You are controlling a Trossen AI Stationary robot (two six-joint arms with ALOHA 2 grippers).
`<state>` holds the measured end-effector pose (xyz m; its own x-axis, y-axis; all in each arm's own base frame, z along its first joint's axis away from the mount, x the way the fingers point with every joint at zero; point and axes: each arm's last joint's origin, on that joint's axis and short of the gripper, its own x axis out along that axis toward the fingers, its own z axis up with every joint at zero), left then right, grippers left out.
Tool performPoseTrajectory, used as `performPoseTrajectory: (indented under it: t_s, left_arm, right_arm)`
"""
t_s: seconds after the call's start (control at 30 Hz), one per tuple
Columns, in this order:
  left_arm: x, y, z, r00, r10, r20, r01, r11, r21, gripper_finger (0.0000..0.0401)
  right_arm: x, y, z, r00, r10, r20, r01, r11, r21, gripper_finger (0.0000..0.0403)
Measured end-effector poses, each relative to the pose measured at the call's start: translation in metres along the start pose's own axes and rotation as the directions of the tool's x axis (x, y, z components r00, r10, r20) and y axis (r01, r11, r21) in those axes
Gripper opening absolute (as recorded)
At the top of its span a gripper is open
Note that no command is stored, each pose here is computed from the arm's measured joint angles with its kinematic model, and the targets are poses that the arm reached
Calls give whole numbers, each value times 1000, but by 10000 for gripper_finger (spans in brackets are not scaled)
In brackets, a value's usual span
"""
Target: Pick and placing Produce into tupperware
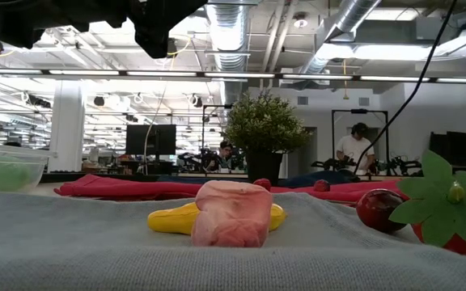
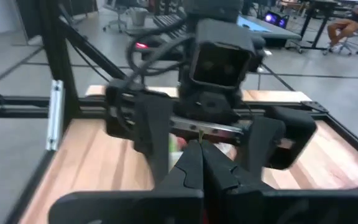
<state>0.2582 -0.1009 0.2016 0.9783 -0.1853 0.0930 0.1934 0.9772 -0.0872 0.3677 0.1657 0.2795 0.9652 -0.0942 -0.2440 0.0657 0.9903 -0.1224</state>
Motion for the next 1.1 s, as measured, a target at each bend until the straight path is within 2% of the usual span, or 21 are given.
performPoseTrajectory:
  t_s: [0.9, 1.1]
  left_arm:
    - [0, 0, 5, 999, -3, 46, 3, 1000, -11, 249]
    - [0, -1, 6, 998, -15, 59, 16, 1000, -13, 249]
  right_arm:
    - [5, -7, 3, 999, 42, 25, -43, 999, 32, 10]
    - [21, -3, -12, 998, 54, 15, -54, 998, 32, 10]
